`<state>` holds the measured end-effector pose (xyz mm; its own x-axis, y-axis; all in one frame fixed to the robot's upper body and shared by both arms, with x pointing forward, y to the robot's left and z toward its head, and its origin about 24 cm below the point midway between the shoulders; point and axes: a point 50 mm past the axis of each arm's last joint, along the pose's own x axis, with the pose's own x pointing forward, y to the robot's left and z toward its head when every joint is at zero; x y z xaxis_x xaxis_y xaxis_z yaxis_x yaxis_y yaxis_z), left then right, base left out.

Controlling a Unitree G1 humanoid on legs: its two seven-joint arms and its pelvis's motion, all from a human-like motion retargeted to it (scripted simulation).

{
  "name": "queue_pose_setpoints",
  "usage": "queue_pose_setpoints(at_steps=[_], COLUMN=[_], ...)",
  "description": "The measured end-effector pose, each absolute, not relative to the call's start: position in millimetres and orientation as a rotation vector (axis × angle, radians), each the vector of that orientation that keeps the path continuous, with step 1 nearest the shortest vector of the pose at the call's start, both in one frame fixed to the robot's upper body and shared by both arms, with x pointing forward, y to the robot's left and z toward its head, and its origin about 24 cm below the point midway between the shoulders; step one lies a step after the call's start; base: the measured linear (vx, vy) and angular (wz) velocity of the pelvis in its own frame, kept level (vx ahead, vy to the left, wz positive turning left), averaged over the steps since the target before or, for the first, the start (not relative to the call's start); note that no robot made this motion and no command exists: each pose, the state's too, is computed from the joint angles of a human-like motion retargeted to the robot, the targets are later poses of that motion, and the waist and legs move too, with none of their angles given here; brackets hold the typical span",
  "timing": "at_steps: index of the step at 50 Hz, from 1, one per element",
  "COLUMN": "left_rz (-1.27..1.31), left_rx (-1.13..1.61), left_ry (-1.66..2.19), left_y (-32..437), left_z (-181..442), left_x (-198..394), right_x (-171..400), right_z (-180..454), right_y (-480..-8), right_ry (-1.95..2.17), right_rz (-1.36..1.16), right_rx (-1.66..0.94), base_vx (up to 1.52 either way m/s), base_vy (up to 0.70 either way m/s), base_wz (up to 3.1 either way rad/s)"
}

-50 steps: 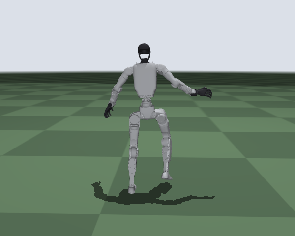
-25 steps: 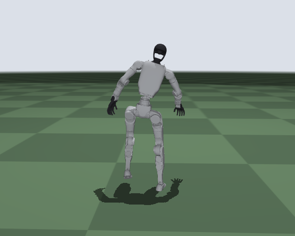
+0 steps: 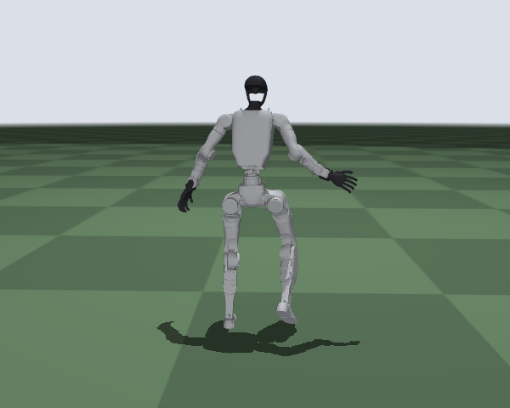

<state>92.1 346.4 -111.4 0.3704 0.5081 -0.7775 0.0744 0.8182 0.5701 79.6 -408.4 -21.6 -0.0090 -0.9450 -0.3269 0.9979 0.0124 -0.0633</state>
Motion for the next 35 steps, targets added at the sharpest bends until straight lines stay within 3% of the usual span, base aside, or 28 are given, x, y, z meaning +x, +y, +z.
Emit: queue_pose_setpoints(at_steps=[4,7,12,14,16,17,22,27,30,35], left_rz=[0.323,0.218,0.094,0.039,0.044,0.017,-0.044,-0.135,-0.164,-0.108], left_rx=[0.681,0.727,0.765,0.758,0.753,0.753,0.708,0.701,0.677,0.561], left_ry=[0.943,0.781,0.507,0.410,0.301,0.281,0.325,0.540,0.713,1.037], left_y=[352,337,296,275,258,251,238,240,244,252], left_z=[-76,-50,-8,5,16,16,-8,-67,-99,-142], left_x=[170,222,286,303,314,316,297,235,193,106], right_x=[114,163,223,244,247,258,319,349,336,290], right_z=[37,91,162,181,205,211,200,113,72,20], right_y=[-424,-417,-387,-383,-392,-386,-348,-306,-304,-316], right_ry=[0.072,-0.114,-0.302,-0.269,-0.317,-0.307,-0.196,0.051,0.185,0.337], right_rz=[-1.473,-1.017,-0.749,-0.768,-1.178,-1.157,-0.801,-0.231,-0.126,-0.243], right_rx=[0.073,-0.072,-0.309,-0.590,-1.040,-1.171,-1.656,-1.859,-1.812,-1.480], base_vx=[0.34,0.37,0.41,0.48,0.49,0.49,0.47,0.49,0.44,0.43], base_vy=[0.10,0.04,-0.01,-0.05,-0.08,-0.10,-0.11,-0.06,0.03,0.10], base_wz=[0.61,0.66,0.39,0.42,0.28,0.03,-0.41,-0.79,-0.68,-0.35])
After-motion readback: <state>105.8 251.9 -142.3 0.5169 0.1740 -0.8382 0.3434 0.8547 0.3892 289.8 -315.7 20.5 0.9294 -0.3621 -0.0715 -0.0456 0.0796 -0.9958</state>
